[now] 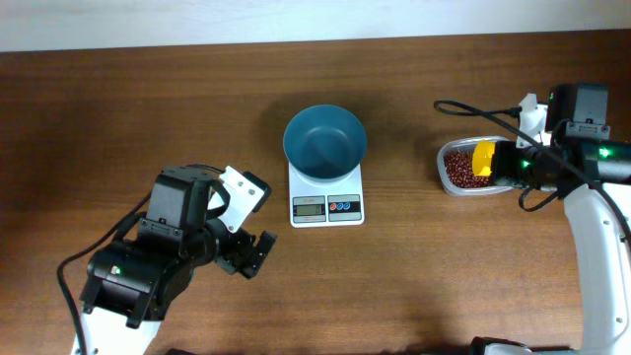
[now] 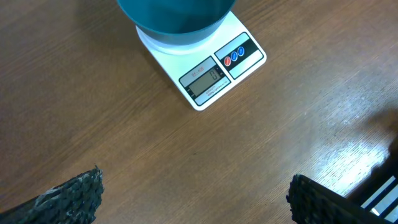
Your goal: Scoop item into bowl and weigh 50g on scale
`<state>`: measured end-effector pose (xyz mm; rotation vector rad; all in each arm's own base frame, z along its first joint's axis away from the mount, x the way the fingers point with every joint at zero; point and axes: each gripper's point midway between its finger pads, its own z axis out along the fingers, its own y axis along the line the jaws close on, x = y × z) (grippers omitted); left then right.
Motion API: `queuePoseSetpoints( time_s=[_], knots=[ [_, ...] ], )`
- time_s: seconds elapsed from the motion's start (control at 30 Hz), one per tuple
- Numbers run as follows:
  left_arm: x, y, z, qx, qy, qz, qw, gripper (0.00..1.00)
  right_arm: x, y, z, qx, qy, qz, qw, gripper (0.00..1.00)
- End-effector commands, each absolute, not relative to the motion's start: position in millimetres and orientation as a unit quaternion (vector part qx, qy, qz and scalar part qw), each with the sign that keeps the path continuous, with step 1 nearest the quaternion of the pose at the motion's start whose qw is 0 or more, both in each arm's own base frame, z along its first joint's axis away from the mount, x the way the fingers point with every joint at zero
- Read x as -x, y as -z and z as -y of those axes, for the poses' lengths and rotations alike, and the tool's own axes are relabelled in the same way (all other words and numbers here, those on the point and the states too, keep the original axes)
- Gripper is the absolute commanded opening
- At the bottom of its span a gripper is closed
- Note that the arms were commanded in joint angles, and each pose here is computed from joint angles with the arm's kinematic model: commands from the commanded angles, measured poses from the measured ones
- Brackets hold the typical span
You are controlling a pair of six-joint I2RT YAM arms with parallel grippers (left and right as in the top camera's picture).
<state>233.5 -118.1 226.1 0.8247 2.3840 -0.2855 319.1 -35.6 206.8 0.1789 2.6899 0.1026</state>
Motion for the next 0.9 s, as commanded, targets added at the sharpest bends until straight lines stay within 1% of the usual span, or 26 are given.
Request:
queuePoseSetpoints(
  time_s=[0.0,0.37,0.63,0.7,0.8,0.87],
  knots=[
    [-235,-234,119,-0.316,0.105,-0.891,0.307,0.99,-319,-207,35,-0.062,-0.040,-0.972,0.221,0.04],
    [-238,-236,120,-0.317,0.105,-0.889,0.313,0.99,-319,-208,35,-0.062,-0.040,-0.972,0.222,0.04],
    [-231,-238,130,-0.327,0.139,-0.883,0.308,0.99,-319,-208,35,-0.062,-0.040,-0.972,0.222,0.04],
    [-231,-238,131,-0.334,0.137,-0.880,0.309,0.99,-319,-208,35,-0.062,-0.040,-0.972,0.222,0.04],
    [-225,-240,141,-0.381,0.156,-0.855,0.314,0.99,-319,-207,35,-0.062,-0.040,-0.972,0.221,0.04],
    [-224,-240,143,-0.392,0.160,-0.851,0.312,0.99,-319,-207,35,-0.062,-0.040,-0.972,0.221,0.04]
  ],
)
